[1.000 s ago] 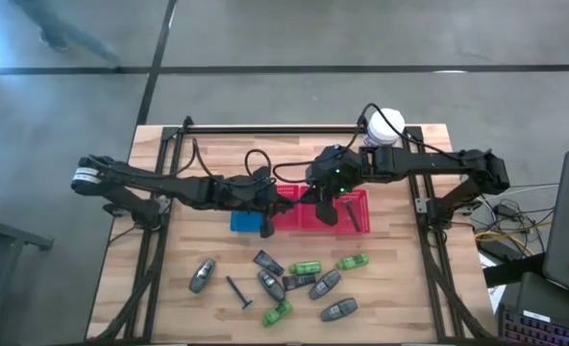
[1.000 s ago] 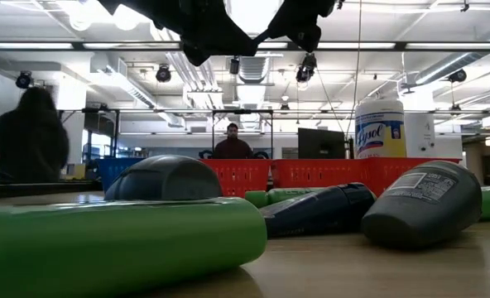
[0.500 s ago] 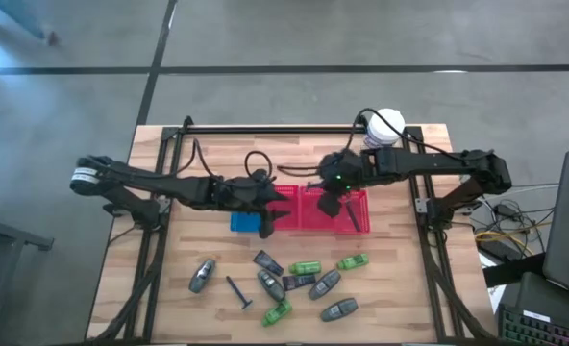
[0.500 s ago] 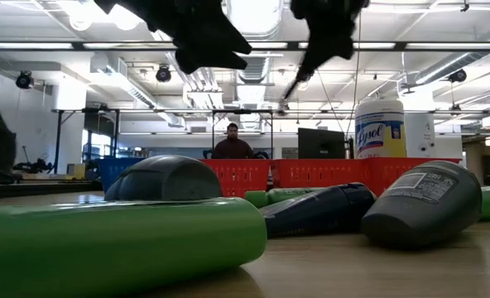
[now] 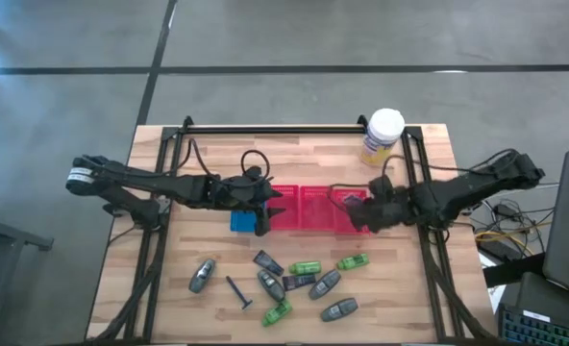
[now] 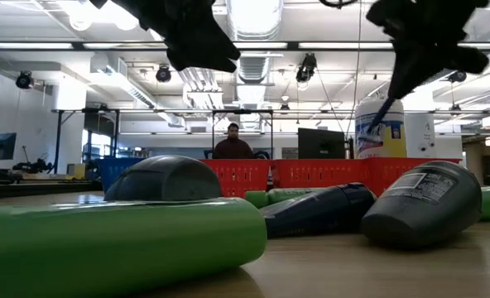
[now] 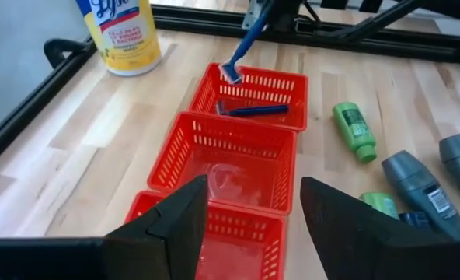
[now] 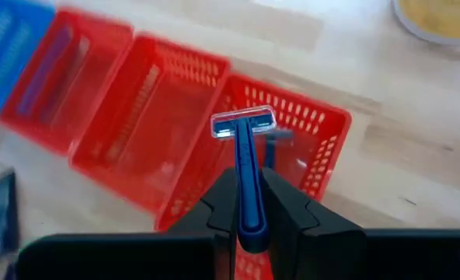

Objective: Pick & Place Travel size toiletries
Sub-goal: Put the blue razor into the right red bin

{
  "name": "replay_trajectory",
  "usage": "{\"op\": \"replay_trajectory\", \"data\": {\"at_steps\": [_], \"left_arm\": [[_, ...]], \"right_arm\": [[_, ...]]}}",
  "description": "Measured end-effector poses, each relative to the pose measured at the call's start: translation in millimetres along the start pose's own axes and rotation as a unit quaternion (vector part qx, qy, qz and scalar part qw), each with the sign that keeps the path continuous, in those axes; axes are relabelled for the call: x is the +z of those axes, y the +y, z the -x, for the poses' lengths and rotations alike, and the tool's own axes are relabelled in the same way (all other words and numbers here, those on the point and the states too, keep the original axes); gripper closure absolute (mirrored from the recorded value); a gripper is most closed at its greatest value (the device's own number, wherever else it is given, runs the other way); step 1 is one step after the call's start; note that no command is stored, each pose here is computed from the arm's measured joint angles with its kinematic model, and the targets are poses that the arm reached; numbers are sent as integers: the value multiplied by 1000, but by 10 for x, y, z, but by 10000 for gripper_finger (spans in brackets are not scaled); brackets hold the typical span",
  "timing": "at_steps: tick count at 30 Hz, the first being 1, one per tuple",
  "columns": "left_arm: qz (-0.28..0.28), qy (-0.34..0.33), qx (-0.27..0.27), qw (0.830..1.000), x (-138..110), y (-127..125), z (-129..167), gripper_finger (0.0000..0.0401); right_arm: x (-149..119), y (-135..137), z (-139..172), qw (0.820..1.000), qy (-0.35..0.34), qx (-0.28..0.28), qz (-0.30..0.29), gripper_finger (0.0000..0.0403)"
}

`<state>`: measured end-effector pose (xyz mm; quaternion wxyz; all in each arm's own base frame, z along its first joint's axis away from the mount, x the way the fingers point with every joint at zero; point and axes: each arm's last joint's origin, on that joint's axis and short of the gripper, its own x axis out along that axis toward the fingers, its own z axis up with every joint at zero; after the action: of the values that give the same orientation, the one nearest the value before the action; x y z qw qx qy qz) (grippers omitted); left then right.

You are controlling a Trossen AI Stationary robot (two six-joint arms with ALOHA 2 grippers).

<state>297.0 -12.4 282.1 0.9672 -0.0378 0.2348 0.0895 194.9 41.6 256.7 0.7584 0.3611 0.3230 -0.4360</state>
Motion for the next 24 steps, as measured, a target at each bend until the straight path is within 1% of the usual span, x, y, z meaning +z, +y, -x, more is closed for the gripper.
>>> {"op": "replay_trajectory", "data": {"at_steps": [2,4,10,13,16,19,24], "left_arm": [[-5,0,2,1000,2,12,-2,190],[-7,0,4,1000,3,23,-4,191],[-8,13,7,1000,-24,30,-6,192],[-8,21,8,1000,-41,32,-5,193],[-8,25,8,1000,-48,34,-5,193],[-8,26,9,1000,-50,40,-6,193],[-8,33,11,999,-61,53,-6,193]], "right_arm": [[-67,-28,-97,999,-31,5,-30,372],[-128,-42,-215,998,-48,-3,-45,372],[-297,-49,-471,996,-39,-53,-55,371],[-332,-7,-530,995,-44,-60,-59,367],[-334,39,-564,993,-67,-65,-65,354],[-353,68,-603,992,-73,-71,-72,335],[-404,90,-652,994,-33,-85,-65,299]]}}
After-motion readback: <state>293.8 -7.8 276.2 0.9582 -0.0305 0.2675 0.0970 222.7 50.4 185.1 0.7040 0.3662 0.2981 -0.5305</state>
